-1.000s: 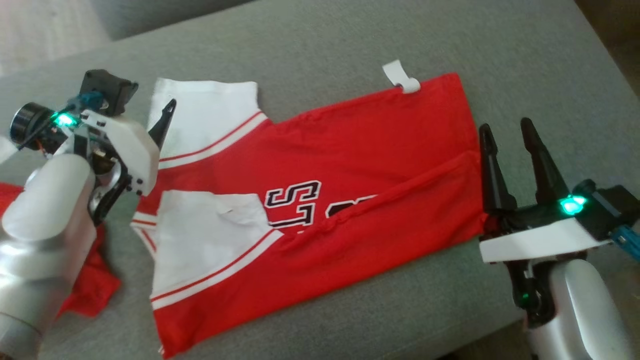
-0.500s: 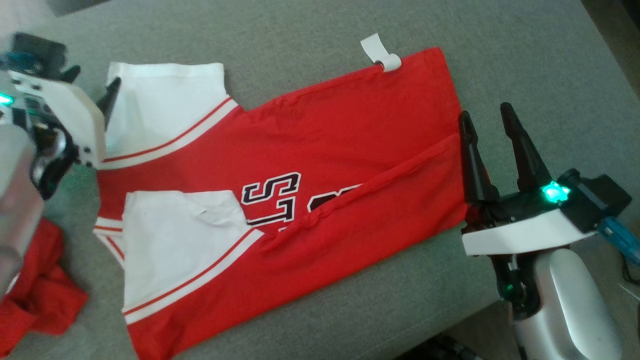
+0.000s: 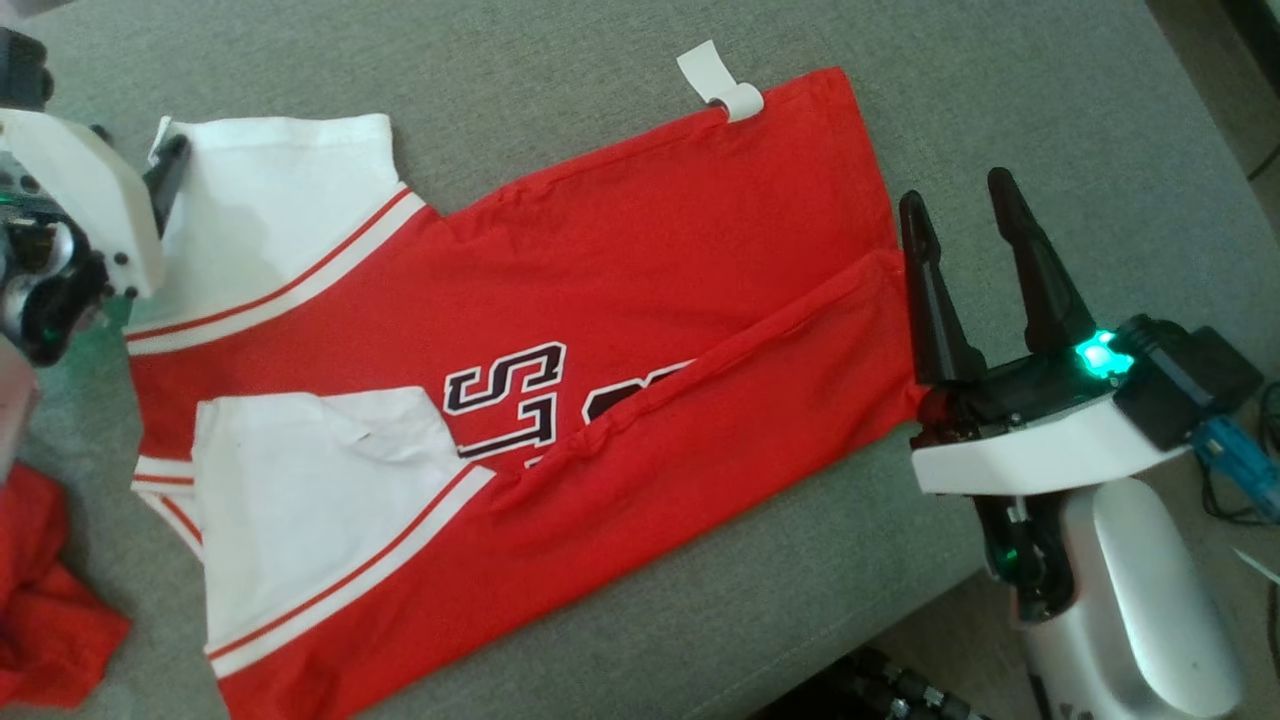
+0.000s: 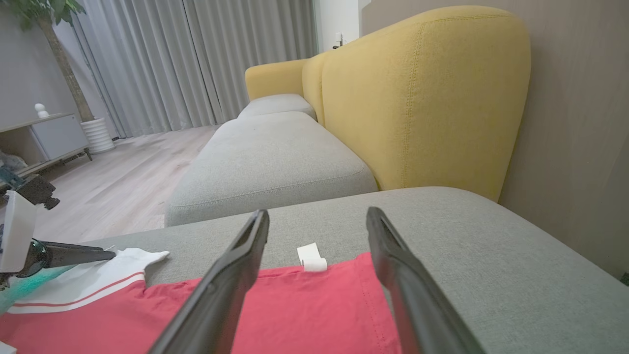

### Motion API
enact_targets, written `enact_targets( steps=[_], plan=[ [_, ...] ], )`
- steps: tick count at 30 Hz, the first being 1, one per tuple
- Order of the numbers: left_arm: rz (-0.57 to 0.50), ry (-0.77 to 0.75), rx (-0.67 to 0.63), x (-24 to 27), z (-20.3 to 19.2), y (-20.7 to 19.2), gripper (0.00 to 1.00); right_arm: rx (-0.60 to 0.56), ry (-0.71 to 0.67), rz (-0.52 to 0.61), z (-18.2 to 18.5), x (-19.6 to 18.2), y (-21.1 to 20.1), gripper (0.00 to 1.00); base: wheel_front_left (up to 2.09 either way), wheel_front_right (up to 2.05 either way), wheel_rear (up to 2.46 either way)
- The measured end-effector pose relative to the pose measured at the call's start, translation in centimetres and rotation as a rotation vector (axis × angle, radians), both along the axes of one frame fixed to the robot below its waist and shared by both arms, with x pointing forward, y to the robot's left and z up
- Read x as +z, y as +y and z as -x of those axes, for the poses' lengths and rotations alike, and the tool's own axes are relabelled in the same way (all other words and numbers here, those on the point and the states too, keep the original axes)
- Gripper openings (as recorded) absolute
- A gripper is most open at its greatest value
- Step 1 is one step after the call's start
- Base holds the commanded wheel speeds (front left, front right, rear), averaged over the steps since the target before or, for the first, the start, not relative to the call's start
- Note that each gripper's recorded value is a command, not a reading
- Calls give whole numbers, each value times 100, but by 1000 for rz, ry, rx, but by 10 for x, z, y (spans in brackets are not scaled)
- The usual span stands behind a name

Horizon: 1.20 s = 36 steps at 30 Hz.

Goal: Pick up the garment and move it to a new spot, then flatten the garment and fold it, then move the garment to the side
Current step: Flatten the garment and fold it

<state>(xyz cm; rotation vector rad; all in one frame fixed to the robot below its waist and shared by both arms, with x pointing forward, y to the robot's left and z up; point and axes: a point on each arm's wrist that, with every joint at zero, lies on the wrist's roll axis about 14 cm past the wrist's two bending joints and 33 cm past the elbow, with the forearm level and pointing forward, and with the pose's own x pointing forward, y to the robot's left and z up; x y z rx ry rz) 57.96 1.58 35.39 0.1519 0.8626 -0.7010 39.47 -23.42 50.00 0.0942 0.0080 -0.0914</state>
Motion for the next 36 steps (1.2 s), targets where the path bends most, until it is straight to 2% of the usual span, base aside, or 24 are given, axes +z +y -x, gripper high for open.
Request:
enact_targets(
  steps=[4, 5, 6, 7, 8, 12, 18, 23, 27, 31, 36],
  plan=[
    [15, 32, -28, 4, 11, -6, 100, -9, -3, 8, -1, 2, -4, 100, 0, 0, 0],
    [19, 41, -40, 6, 15, -8, 87, -9, -3, 7, -1, 2, -4, 100, 0, 0, 0],
    [24, 51, -53, 7, 19, -10, 44, -9, -3, 7, -2, 2, -4, 100, 0, 0, 0],
    [36, 57, -58, 8, 23, -12, 15, -7, 1, 12, -2, 1, -4, 100, 0, 0, 0],
    [46, 60, -63, 10, 26, -13, 0, -3, 2, 16, -3, 1, -3, 100, 0, 0, 0],
    [98, 18, -57, 18, 32, -14, 0, 31, -4, 23, -13, 5, 6, 100, 0, 0, 0],
    [259, -198, -62, 67, 34, -30, 0, 108, 74, 125, -26, 4, 6, 100, 0, 0, 0],
    [318, -362, -46, 105, 44, -20, 0, 160, 228, 207, -50, -6, -4, 100, 0, 0, 0],
    [377, -456, 40, 130, 58, -6, 0, 176, 386, 230, -69, -26, -16, 100, 0, 0, 0],
    [496, -414, 124, 139, 89, -5, 0, 161, 563, 246, -77, -57, -35, 100, 0, 0, 0],
    [496, -436, 184, 144, 108, 15, 0, 166, 715, 270, -87, -89, -39, 100, 0, 0, 0]
  ],
)
